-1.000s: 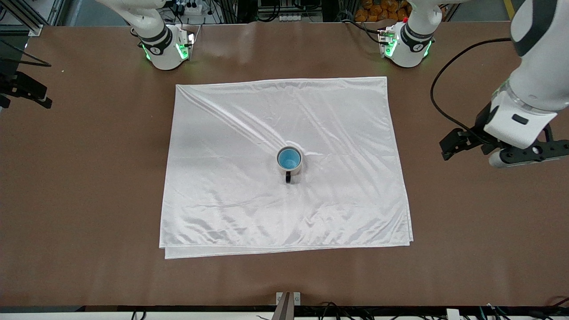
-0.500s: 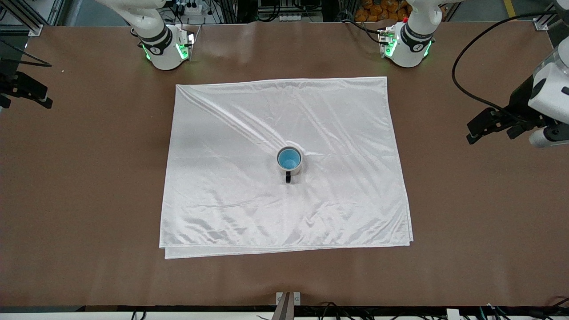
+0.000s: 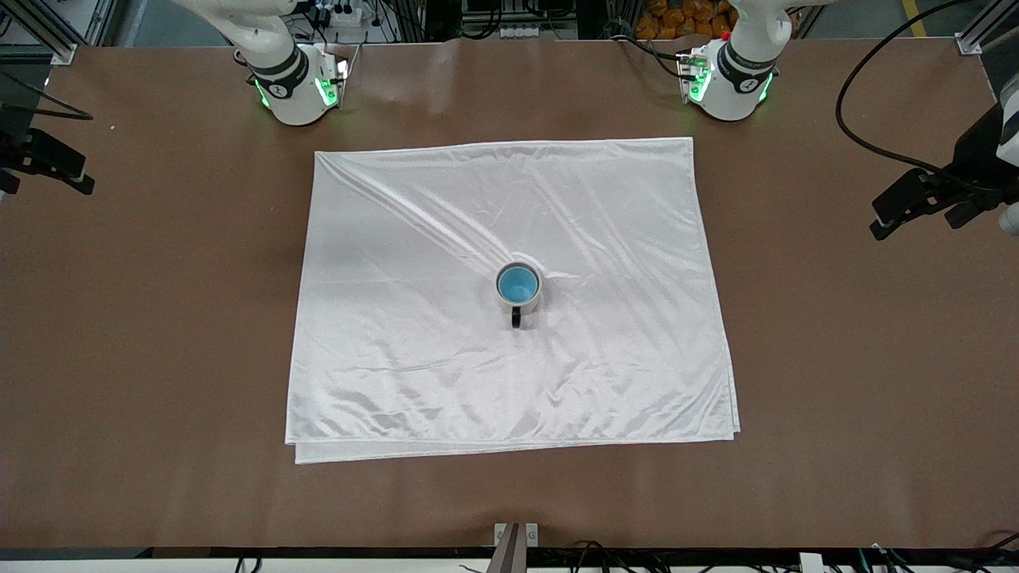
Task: Place blue cup into white mug on cloth
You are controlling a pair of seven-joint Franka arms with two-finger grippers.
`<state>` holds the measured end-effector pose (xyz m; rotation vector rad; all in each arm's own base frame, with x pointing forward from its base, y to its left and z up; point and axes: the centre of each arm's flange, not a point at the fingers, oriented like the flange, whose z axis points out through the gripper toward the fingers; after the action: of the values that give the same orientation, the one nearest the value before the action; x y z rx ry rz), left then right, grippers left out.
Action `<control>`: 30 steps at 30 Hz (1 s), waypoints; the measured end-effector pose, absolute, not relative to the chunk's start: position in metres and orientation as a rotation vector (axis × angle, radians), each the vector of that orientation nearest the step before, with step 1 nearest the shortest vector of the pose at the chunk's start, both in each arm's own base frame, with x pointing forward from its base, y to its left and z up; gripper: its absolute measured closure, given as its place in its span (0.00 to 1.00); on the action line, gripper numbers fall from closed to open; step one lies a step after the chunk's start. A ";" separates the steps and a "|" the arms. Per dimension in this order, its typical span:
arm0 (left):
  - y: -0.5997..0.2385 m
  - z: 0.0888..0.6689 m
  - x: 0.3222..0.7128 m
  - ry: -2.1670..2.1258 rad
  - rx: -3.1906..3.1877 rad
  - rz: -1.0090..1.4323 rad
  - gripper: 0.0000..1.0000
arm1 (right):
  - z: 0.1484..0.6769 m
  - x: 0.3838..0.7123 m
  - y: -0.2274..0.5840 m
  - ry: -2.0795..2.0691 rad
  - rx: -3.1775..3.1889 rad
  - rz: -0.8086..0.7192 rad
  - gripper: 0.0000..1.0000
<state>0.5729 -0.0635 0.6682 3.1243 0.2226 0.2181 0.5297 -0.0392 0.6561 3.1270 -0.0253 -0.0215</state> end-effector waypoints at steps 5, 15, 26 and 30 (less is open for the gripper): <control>-0.054 0.666 0.573 0.220 3.131 0.203 0.00 | 0.656 0.530 -0.039 -0.026 3.127 -0.022 0.00; -0.056 0.666 0.573 0.197 3.134 0.202 0.00 | 0.656 0.530 -0.042 -0.033 3.127 -0.023 0.00; -0.060 0.663 0.572 0.185 3.136 0.191 0.00 | 0.656 0.529 -0.044 -0.039 3.127 -0.024 0.00; -0.060 0.658 0.573 0.184 3.138 0.177 0.00 | 0.656 0.529 -0.044 -0.039 3.127 -0.025 0.00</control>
<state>0.5727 -0.0605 0.6583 3.1384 0.1836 0.1765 0.5294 -0.0438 0.6555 3.1274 -0.0386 -0.0248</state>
